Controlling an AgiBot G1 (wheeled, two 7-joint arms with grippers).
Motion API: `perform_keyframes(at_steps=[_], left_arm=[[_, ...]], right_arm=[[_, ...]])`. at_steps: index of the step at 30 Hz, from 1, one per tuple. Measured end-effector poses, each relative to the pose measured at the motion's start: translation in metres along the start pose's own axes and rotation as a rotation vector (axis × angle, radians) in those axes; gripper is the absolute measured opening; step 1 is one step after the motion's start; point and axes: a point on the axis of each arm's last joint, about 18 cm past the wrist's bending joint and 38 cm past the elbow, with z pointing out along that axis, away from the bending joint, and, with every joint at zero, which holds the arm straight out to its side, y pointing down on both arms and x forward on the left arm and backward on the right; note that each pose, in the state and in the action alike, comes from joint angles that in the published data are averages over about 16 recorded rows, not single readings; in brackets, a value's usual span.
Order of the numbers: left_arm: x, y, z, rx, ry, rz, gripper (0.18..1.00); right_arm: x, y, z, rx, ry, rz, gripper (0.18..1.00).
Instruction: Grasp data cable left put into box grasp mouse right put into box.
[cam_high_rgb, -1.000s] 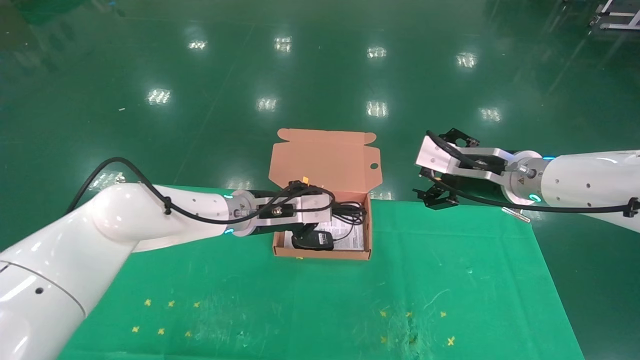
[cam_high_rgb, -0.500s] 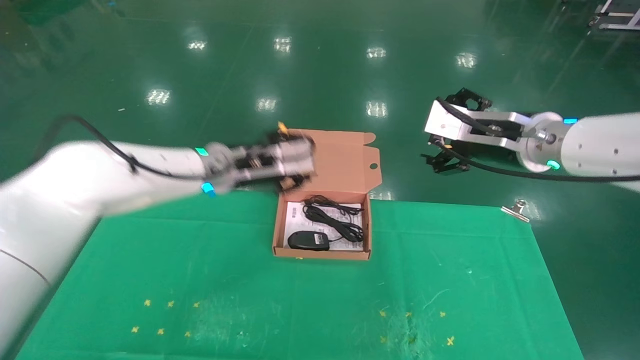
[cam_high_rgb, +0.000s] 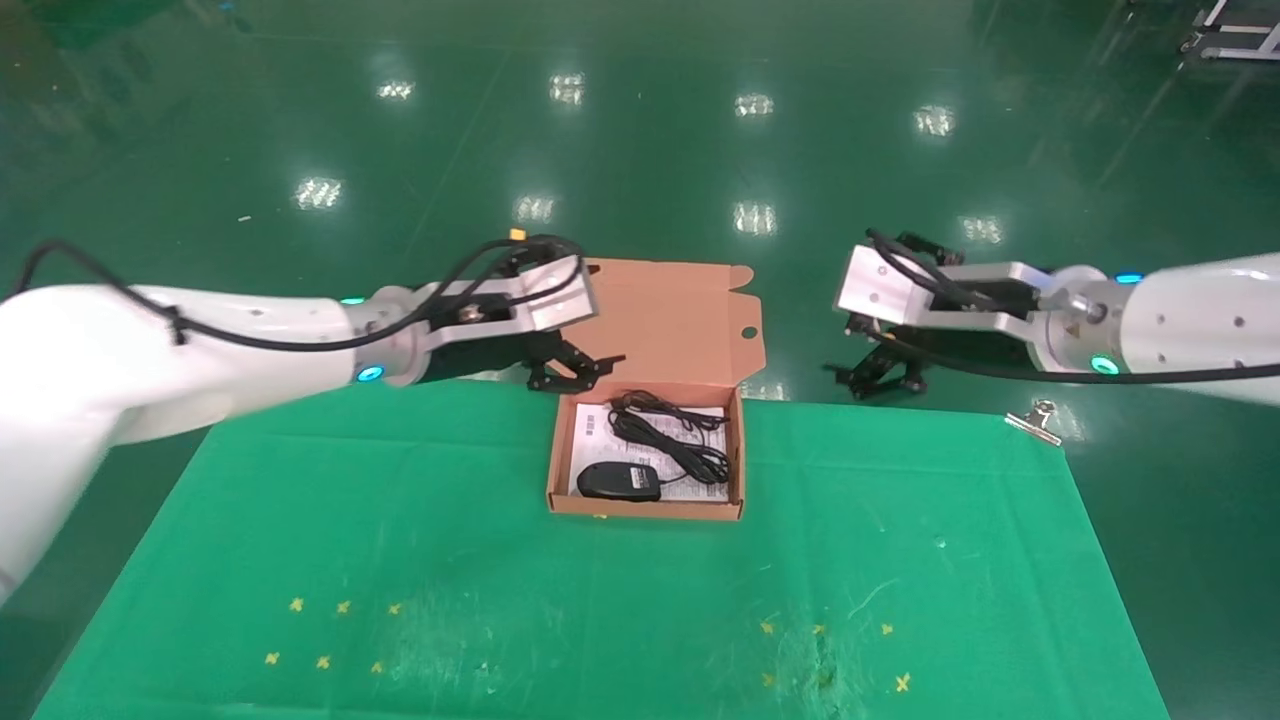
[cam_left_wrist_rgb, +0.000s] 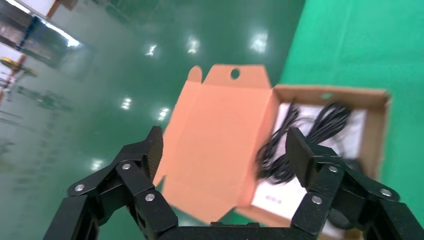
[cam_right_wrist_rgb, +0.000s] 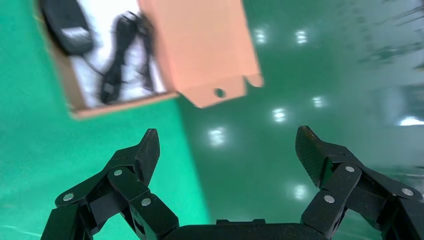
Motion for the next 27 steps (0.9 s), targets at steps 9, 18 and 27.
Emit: perform_keyframes(at_steps=[9,18,27], left_arm=[[0.017,0.009,-0.035,0.109,0.05,-0.172,0.934],[0.032,0.012,-0.077,0.22,0.102,-0.309,0.991],[0.04,0.01,-0.108,0.293,0.141,-0.379,1.001]], right_arm=[[-0.037,0.005,-0.01,0.101,-0.141,0.157,1.001],[-0.067,0.003,-0.029,0.227,-0.268,0.285,1.001],[-0.082,0.0,-0.046,0.324,-0.341,0.354,1.001]])
